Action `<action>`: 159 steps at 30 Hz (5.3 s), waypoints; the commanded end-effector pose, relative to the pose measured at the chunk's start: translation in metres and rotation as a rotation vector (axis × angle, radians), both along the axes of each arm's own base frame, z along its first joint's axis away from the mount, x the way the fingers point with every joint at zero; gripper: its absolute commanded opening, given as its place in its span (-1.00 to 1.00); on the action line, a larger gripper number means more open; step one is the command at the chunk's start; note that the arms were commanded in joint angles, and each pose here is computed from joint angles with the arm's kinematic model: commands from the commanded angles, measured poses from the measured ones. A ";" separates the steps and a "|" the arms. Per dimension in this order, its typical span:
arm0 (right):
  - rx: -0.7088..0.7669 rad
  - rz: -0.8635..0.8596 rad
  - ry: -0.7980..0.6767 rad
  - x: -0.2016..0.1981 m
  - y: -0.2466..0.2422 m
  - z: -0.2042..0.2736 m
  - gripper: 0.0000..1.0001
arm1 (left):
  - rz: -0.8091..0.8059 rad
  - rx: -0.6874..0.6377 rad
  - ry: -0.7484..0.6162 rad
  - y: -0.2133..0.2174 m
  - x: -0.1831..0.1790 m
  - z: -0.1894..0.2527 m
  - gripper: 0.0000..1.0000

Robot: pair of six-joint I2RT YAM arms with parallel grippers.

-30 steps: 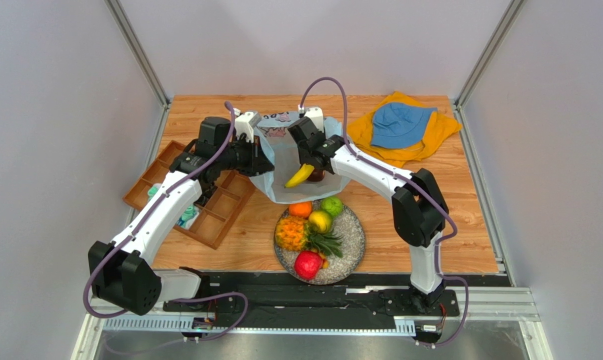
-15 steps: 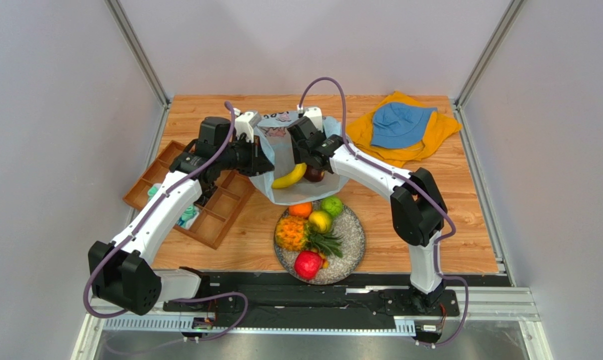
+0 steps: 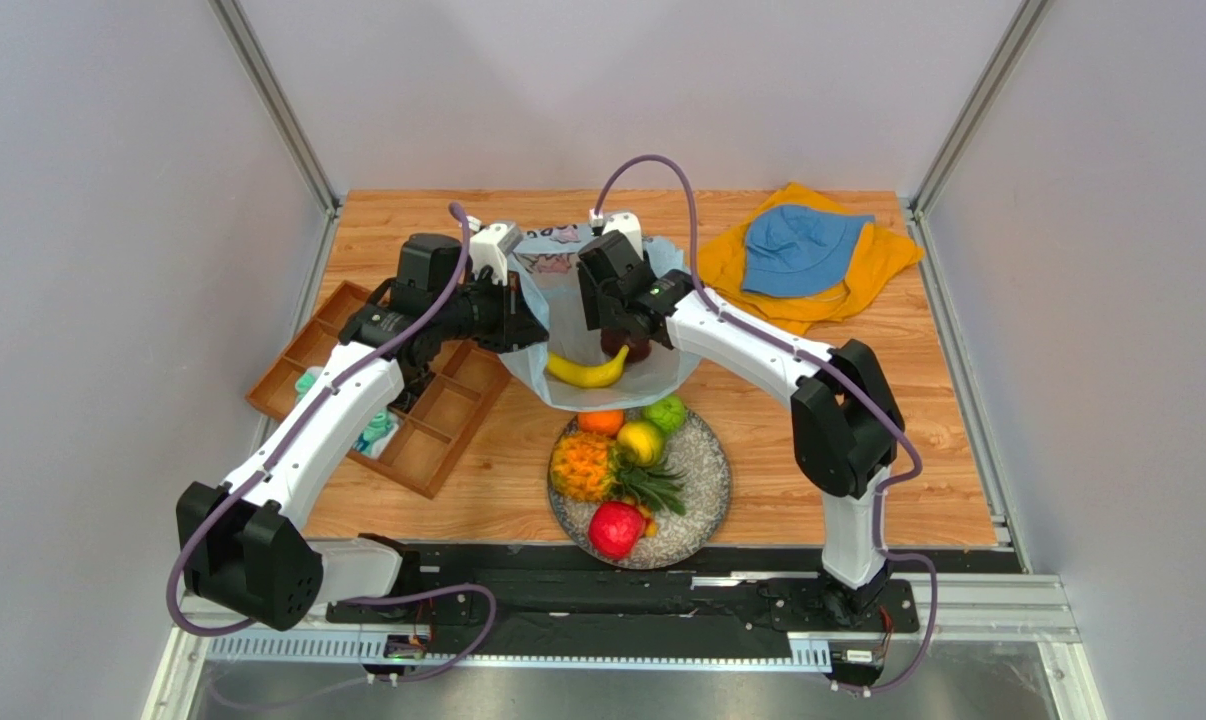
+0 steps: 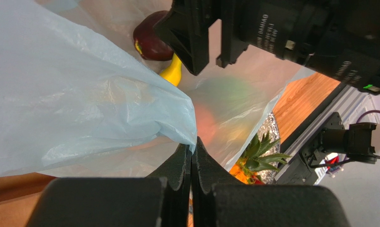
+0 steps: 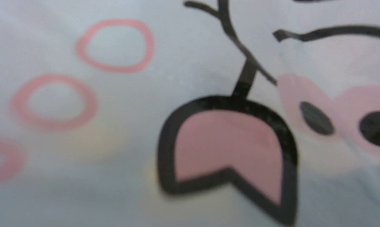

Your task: Place the fruits into the plastic bag

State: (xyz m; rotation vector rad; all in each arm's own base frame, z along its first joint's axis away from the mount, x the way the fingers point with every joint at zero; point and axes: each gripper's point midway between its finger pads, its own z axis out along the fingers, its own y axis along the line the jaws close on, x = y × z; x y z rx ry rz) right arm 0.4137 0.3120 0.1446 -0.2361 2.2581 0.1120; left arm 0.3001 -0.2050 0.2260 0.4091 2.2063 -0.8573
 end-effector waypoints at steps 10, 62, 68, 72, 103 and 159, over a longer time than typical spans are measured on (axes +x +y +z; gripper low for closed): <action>0.391 0.424 -0.161 -0.062 0.049 0.126 0.27 | -0.009 -0.034 -0.072 -0.001 0.000 0.026 -1.00; 0.291 -0.087 0.215 -0.170 -0.099 -0.010 0.14 | -0.006 -0.026 -0.068 0.000 0.000 0.024 -1.00; 0.321 -0.105 0.187 -0.145 -0.087 -0.016 0.39 | -0.009 -0.029 -0.074 0.000 -0.001 0.026 -1.00; 0.312 -0.092 0.182 -0.133 -0.078 -0.023 0.43 | -0.013 -0.032 -0.073 0.000 -0.002 0.026 -1.00; 0.218 -0.107 0.250 -0.117 -0.068 -0.075 -0.03 | -0.009 -0.030 -0.077 0.000 -0.002 0.028 -1.00; 0.536 0.472 -0.174 -0.136 0.040 0.166 -0.41 | -0.005 -0.022 -0.068 0.001 0.000 0.023 -1.00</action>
